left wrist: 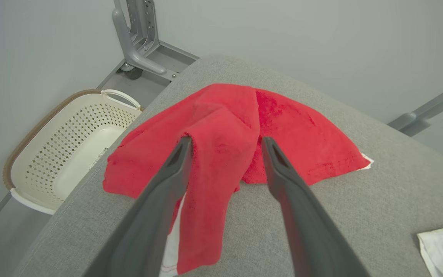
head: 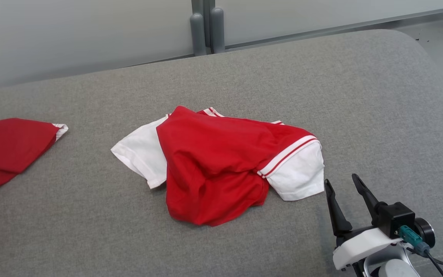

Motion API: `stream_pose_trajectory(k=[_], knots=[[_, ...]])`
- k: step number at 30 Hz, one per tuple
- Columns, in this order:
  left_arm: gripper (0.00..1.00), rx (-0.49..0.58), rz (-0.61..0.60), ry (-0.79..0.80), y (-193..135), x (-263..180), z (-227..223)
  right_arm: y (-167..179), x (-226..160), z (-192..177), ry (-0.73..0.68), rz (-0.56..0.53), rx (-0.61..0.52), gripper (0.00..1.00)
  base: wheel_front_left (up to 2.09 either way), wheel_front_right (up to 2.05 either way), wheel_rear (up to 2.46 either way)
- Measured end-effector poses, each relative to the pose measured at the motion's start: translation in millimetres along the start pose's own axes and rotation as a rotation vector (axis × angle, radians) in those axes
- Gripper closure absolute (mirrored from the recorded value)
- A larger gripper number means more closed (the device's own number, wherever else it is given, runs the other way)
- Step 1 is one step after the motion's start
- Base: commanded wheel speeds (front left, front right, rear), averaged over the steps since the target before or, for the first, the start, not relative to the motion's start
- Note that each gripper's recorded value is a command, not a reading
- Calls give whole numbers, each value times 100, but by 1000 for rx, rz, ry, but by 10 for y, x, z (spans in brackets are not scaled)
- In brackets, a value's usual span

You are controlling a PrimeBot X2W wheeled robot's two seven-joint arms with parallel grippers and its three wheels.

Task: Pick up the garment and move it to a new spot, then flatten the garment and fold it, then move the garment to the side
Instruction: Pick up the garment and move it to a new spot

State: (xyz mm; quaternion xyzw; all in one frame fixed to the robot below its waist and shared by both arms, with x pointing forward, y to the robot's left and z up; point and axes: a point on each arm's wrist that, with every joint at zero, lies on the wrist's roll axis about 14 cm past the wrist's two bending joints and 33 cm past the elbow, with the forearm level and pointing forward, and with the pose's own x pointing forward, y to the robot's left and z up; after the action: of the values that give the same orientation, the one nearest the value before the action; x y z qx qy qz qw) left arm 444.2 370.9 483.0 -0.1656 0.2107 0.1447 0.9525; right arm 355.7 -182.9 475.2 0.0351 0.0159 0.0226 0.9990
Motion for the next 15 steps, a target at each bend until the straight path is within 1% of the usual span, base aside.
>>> stream_pose_trajectory(k=[1, 2, 6, 7, 8, 9, 12, 15], knots=[[0, -23, -8, -46, -7, -31, 105, 7, -12, 24, -8, 2, -2, 0, 0, 0, 0], [0, -20, -18, -81, -24, -69, 193, 3, -28, 48, -15, 0, -2, 0, 0, 0, 0], [0, 50, -73, -160, -124, -287, 316, 2, -122, 94, -31, 3, -10, 0, 0, 0, 0], [0, 53, -88, -186, -164, -350, 357, 1, -140, 105, -35, 4, -12, 0, 0, 0, 0], [0, 55, -126, -267, -284, -507, 501, -5, -166, 129, -42, 10, -24, 0, 0, 0, 0], [0, 49, -144, -301, -352, -589, 556, -4, -175, 134, -43, 14, -31, 0, 0, 0, 0], [0, 49, -189, -345, -533, -836, 548, 38, -188, 170, -54, 36, -43, 0, 0, 0, 0], [0, 58, -201, -390, -636, -1073, 555, 52, -186, 247, -78, 47, -53, 0, 0, 0, 0]])
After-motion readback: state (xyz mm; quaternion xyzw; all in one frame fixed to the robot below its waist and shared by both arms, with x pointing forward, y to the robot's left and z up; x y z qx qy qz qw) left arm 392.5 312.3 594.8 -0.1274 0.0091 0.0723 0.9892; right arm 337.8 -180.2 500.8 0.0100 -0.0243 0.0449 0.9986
